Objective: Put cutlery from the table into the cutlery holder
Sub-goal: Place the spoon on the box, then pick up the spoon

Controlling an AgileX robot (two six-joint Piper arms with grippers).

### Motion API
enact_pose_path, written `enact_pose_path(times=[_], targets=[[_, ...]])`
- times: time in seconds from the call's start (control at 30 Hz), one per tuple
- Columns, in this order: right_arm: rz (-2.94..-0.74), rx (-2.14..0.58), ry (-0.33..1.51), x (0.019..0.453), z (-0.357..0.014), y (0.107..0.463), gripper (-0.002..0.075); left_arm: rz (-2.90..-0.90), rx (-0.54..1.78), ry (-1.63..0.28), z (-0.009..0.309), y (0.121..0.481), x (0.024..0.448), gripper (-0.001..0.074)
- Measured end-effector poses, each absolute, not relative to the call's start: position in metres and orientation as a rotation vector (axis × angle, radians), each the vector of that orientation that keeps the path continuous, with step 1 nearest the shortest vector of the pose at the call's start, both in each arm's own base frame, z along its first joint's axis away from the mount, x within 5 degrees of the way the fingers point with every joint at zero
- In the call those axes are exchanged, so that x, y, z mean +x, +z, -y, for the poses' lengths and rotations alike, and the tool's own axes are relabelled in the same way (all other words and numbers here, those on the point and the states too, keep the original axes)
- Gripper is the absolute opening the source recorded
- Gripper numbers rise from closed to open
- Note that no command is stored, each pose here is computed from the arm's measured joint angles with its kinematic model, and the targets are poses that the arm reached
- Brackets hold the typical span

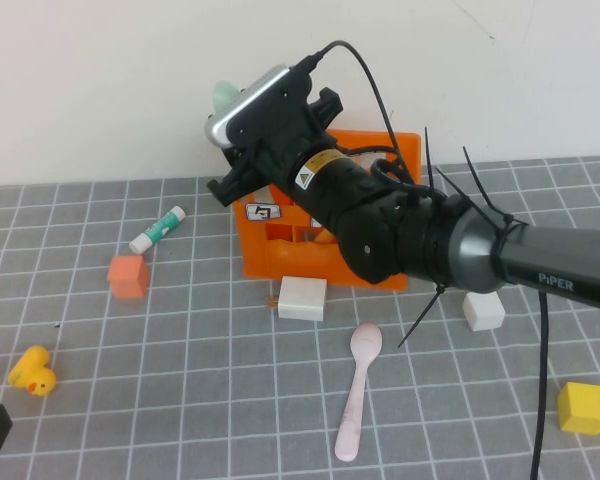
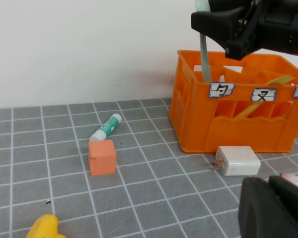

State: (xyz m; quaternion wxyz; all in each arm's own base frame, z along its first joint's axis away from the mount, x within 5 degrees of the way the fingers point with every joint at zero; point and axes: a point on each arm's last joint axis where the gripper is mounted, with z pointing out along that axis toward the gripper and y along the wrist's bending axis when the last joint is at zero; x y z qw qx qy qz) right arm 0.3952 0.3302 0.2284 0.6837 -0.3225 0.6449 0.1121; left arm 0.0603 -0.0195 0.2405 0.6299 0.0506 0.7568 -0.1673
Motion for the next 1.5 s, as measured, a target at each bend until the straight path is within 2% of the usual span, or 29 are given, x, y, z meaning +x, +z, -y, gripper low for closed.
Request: enact_pose_path(times=[0.1, 0.27, 0.5, 0.57, 0.63, 0.73, 0.8, 0.9, 1.0, 1.17, 1.27, 1.37, 1.47, 1.5], targets=[[-1.451, -0.713, 0.254, 0.396, -0.329, 0.229, 0.0387, -1.733, 0.116, -0.383, 0.02, 0.24, 0.06, -0.0001], [-1.44, -0.732, 0.237, 0.395, -0.328, 0.235, 0.04, -1.733, 0.116, -0.383, 0.02, 0.24, 0.06, -0.0001], [-1.505, -0.845, 0.237, 0.375, -0.317, 0.285, 0.0387, -1.733, 0.116, -0.383, 0.02, 0.24, 0.06, -0.0001], [-1.553, -0.892, 0.251, 0.364, -0.31, 0.305, 0.0346, -1.733, 0.116, -0.383, 0.02, 0.24, 0.06, -0.0001], [-1.634, -0.968, 0.267, 0.35, -0.302, 0.32, 0.0265, -1.733, 0.116, -0.383, 0.02, 0.24, 0.06, -0.0001], [-1.739, -1.076, 0.288, 0.325, -0.287, 0.343, 0.0102, -1.733, 0.116, -0.383, 0.02, 0.24, 0.06, -0.0001], [-1.813, -1.143, 0.303, 0.312, -0.278, 0.35, 0.0048, -1.734, 0.112, -0.389, 0.02, 0.24, 0.06, -0.0001], [-1.925, -1.217, 0.359, 0.295, -0.27, 0.353, 0.0013, -1.735, 0.108, -0.394, 0.02, 0.24, 0.06, -0.0001], [-2.032, -1.283, 0.417, 0.282, -0.27, 0.342, 0.0006, -1.736, 0.103, -0.401, 0.02, 0.24, 0.06, -0.0001], [-2.238, -1.297, 0.453, 0.262, -0.27, 0.288, 0.0003, -1.736, 0.102, -0.403, 0.02, 0.24, 0.06, -0.0001], [-2.37, -1.112, 0.468, 0.258, -0.261, 0.249, 0.0001, -1.737, 0.1, -0.405, 0.02, 0.24, 0.06, -0.0001], [-2.503, -0.803, 0.512, 0.261, -0.25, 0.217, 0.0008, -1.737, 0.1, -0.405, 0.02, 0.24, 0.06, -0.0001], [-2.595, -0.612, 0.516, 0.274, -0.24, 0.194, 0.0078, -1.737, 0.099, -0.407, 0.02, 0.24, 0.06, -0.0001], [-2.62, -0.56, 0.513, 0.279, -0.236, 0.188, 0.0126, -1.737, 0.098, -0.409, 0.02, 0.24, 0.06, -0.0001]])
